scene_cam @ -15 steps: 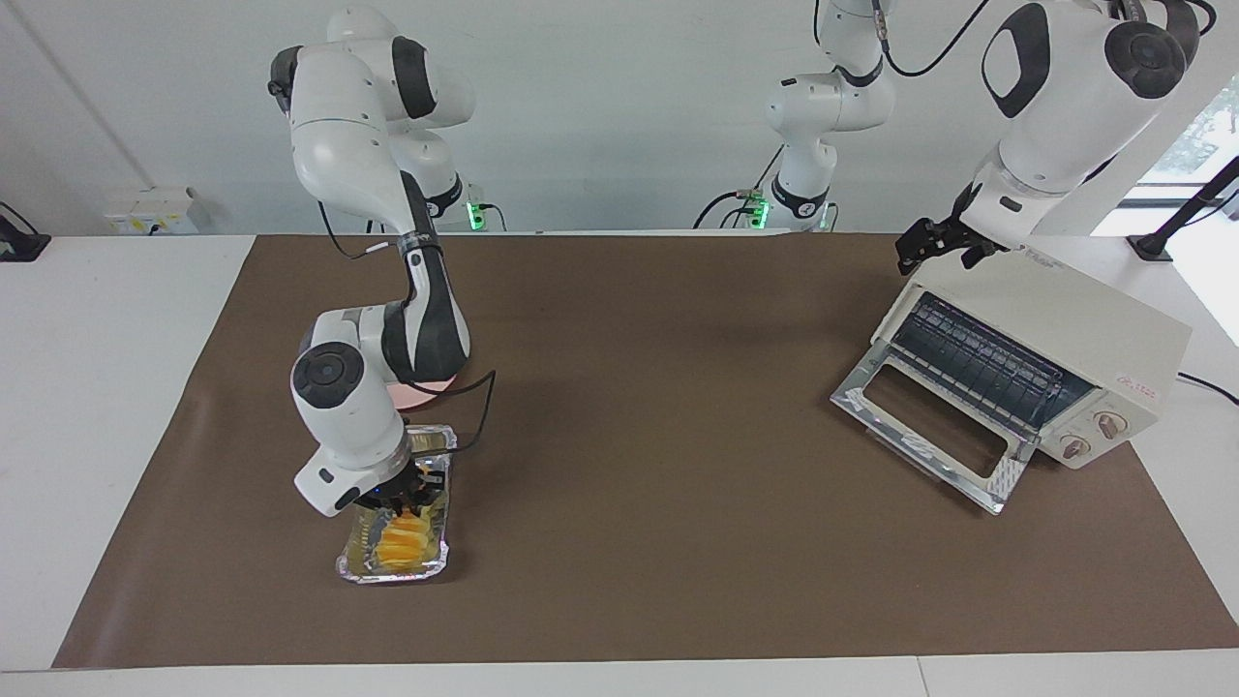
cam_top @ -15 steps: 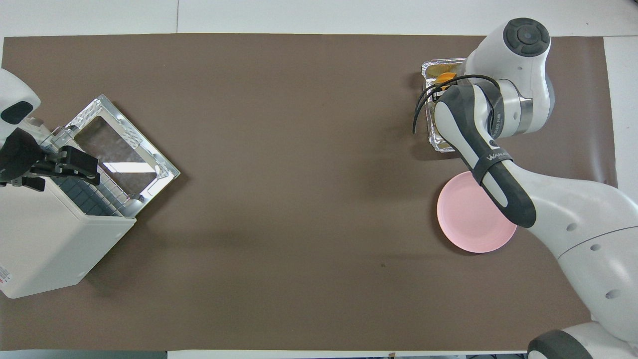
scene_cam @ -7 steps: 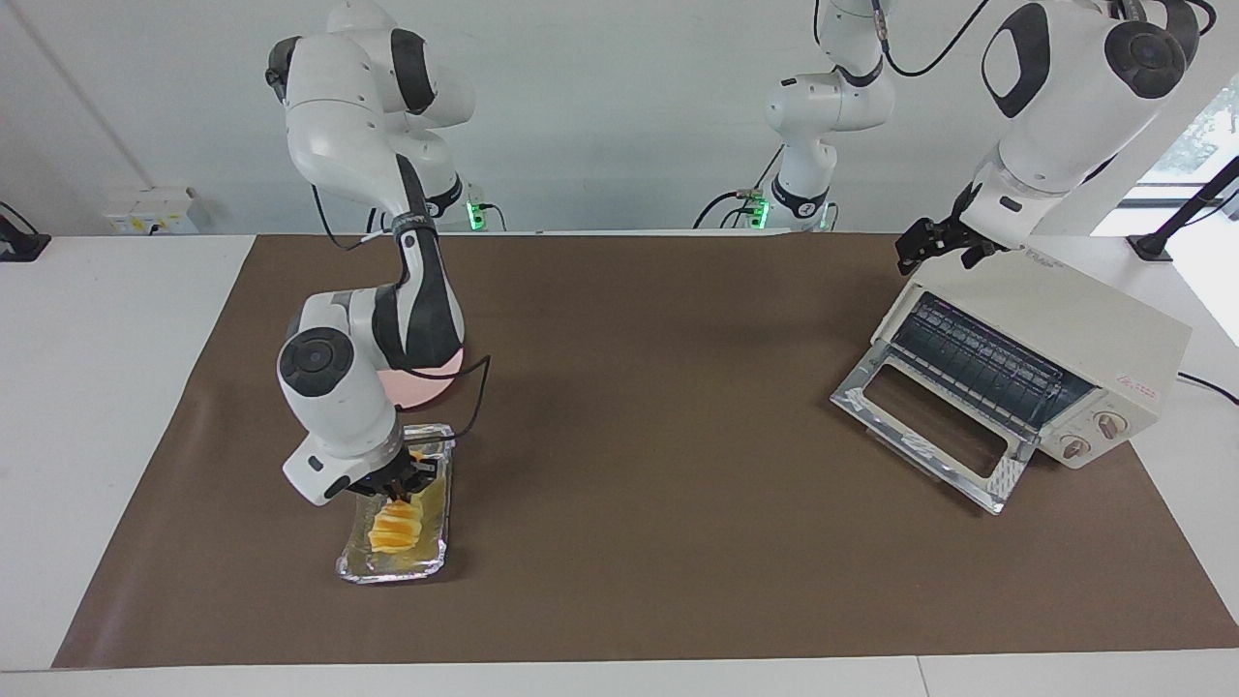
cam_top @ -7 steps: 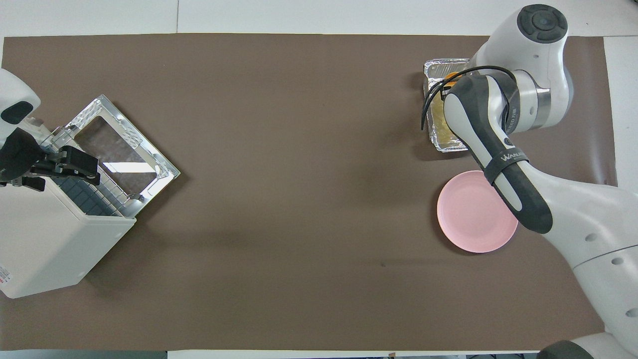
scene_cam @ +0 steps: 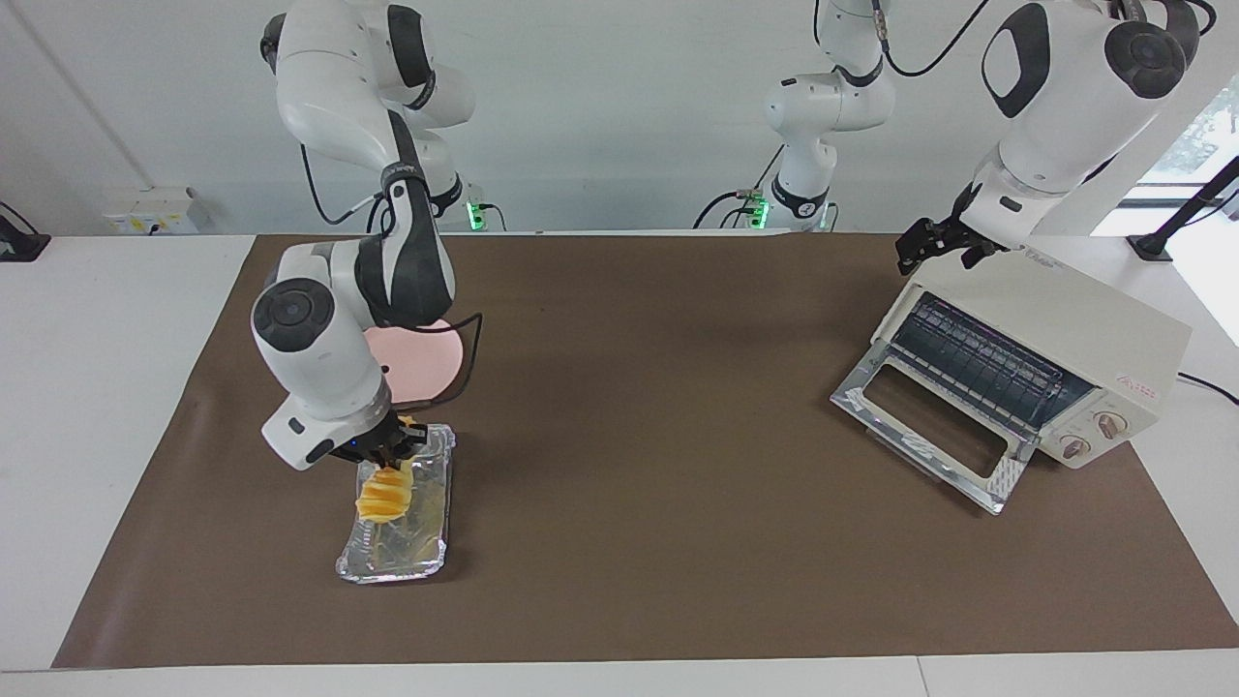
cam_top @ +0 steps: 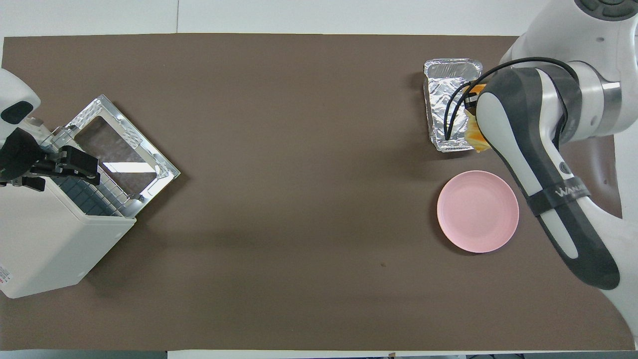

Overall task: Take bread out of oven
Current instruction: 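Lower the bread slices onto the pink plate and open the right gripper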

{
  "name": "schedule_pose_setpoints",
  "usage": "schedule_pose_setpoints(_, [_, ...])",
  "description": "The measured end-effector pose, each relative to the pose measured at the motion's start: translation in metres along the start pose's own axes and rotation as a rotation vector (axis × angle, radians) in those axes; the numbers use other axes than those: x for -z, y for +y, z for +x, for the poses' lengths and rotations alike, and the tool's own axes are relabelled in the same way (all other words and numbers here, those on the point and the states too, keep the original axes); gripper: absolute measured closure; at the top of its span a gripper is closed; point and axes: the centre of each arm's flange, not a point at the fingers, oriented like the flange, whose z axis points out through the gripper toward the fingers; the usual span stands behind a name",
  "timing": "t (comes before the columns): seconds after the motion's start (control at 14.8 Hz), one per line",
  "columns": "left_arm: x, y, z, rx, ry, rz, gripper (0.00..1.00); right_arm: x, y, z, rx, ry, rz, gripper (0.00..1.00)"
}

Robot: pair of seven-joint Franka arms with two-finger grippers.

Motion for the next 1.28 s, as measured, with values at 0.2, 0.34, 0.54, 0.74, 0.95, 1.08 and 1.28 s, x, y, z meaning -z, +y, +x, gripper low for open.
schedule_pose_setpoints(0.2, [0.000, 0.000, 0.000, 0.000, 0.000, 0.000, 0.00, -0.005, 0.002, -0.054, 0.004, 0.030, 0.003, 0.90])
schedule_pose_setpoints(0.34, [0.000, 0.000, 0.000, 0.000, 0.000, 0.000, 0.00, -0.028, 0.002, -0.091, 0.008, 0.059, 0.009, 0.90])
schedule_pose_setpoints(0.54, [0.000, 0.000, 0.000, 0.000, 0.000, 0.000, 0.00, -0.077, 0.000, -0.135, 0.014, 0.119, 0.017, 0.90])
schedule_pose_setpoints(0.74, [0.000, 0.000, 0.000, 0.000, 0.000, 0.000, 0.00, -0.120, -0.001, -0.163, 0.020, 0.163, 0.025, 0.90])
schedule_pose_setpoints(0.95, [0.000, 0.000, 0.000, 0.000, 0.000, 0.000, 0.00, -0.140, -0.003, -0.170, 0.022, 0.177, 0.029, 0.90])
schedule_pose_setpoints(1.08, [0.000, 0.000, 0.000, 0.000, 0.000, 0.000, 0.00, -0.145, -0.003, -0.170, 0.022, 0.174, 0.029, 0.90])
schedule_pose_setpoints(1.28, [0.000, 0.000, 0.000, 0.000, 0.000, 0.000, 0.00, -0.146, -0.003, -0.170, 0.022, 0.173, 0.029, 0.76])
